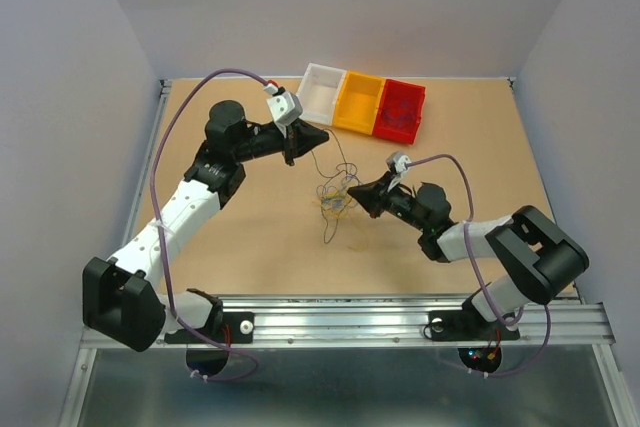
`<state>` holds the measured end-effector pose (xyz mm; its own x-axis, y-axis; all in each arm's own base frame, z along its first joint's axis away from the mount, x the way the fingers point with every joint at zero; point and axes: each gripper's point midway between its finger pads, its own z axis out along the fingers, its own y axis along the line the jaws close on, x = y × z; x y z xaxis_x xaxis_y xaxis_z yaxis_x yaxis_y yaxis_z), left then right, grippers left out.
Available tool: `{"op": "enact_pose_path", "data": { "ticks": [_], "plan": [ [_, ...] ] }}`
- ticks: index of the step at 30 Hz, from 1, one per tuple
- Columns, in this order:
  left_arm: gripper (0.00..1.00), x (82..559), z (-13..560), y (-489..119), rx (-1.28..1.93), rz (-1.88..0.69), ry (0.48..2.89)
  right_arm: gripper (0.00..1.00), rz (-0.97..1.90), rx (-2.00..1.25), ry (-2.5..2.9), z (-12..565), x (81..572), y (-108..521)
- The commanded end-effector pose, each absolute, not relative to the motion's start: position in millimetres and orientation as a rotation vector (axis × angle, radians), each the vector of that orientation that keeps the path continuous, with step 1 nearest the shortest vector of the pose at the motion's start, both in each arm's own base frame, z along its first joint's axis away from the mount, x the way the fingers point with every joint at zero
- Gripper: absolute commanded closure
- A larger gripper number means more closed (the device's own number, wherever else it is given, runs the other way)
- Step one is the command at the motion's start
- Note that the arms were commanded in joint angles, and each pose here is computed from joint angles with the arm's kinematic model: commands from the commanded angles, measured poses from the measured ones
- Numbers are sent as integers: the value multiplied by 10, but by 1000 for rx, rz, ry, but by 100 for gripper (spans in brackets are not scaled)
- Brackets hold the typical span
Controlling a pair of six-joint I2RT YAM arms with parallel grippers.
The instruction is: Untangle the cables
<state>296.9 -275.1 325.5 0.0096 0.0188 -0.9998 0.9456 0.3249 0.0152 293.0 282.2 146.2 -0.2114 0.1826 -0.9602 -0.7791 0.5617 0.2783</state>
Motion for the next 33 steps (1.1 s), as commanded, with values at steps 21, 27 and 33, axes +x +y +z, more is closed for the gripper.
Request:
{"op": "enact_pose_path", "data": {
  "ticks": [21,27,33],
  "plan": [
    [71,3323,3096,-2652,880,-890,1328,99,896,-468,1013,5681,3017,2768],
    [41,3292,3008,-2685,927,-899,1300,99,730,-271,990,6001,3424,2531],
    [27,3408,2932,-2653,893,-857,1324,100,598,-178,984,6107,3658,2367]
  ]
}}
